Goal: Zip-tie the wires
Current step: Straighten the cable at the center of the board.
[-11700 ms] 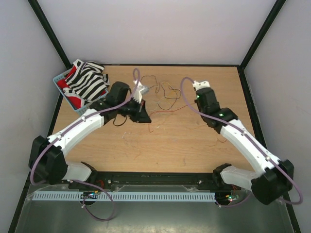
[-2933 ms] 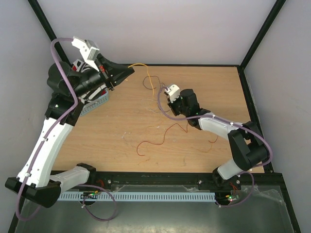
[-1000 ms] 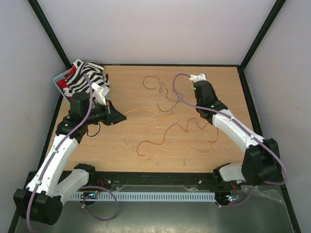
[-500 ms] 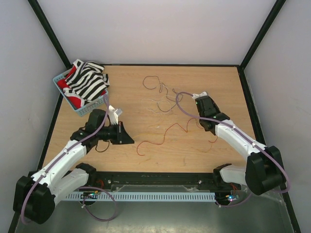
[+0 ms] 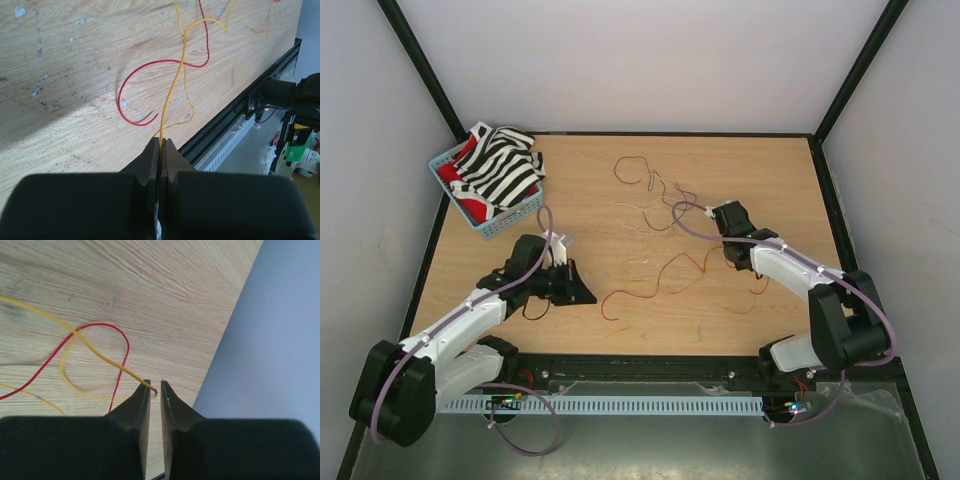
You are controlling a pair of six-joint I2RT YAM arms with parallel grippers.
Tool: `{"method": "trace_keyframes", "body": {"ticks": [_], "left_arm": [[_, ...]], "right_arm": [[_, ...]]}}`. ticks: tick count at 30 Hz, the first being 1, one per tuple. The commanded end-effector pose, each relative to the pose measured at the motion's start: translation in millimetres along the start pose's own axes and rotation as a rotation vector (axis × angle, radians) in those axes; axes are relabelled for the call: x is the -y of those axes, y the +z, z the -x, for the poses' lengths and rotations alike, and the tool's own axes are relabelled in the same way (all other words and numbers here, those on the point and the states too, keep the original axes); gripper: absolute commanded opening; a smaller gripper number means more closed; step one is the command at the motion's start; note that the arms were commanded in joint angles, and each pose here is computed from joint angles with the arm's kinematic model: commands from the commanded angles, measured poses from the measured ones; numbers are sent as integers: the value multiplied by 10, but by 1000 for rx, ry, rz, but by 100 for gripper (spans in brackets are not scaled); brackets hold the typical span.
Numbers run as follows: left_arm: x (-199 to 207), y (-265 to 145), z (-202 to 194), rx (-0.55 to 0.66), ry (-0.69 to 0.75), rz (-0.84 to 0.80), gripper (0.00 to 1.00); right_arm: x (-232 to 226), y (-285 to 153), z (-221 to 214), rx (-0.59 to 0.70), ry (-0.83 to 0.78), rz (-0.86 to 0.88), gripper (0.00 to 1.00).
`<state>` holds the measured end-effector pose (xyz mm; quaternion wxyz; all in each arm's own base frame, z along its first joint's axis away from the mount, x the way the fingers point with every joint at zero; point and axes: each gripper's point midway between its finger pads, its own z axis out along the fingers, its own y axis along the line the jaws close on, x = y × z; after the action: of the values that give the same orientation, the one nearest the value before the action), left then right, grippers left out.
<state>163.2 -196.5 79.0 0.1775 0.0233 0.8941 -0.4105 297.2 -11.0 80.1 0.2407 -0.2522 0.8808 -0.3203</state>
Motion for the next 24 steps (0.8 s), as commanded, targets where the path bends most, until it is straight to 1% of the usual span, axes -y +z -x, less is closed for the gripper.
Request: {"method": "trace_keyframes", "body": {"ticks": [1, 5, 7, 9, 11, 15, 17, 20, 22, 24], "left_arm": [[-44, 99, -32, -8, 7, 1, 0], [-116, 165, -69, -26, 2, 24, 0], [-155, 184, -75, -29, -1, 37, 0], [-187, 202, -77, -30, -4, 49, 1], [-211, 215, -77, -29, -1, 57, 3], [-250, 237, -81, -35, 2, 69, 11], [-278, 247, -90, -39, -3, 80, 16], [-336, 259, -105, -40, -7, 101, 24], [-374, 256, -111, -35, -10, 115, 27], [-391, 243, -90, -20, -9, 123, 30]], "right_arm": [[37, -45, 95, 19, 22, 21, 29], [80, -127, 219, 73, 50, 44, 54], [115, -183, 278, 105, 67, 55, 63], [156, -243, 323, 134, 82, 58, 70], [215, -321, 396, 175, 110, 63, 75], [286, -498, 570, 271, 179, 102, 85], [292, -581, 661, 318, 214, 133, 88], [324, -679, 782, 377, 270, 160, 95], [341, -735, 882, 416, 318, 177, 98], [285, -783, 1007, 451, 348, 230, 99]]}}
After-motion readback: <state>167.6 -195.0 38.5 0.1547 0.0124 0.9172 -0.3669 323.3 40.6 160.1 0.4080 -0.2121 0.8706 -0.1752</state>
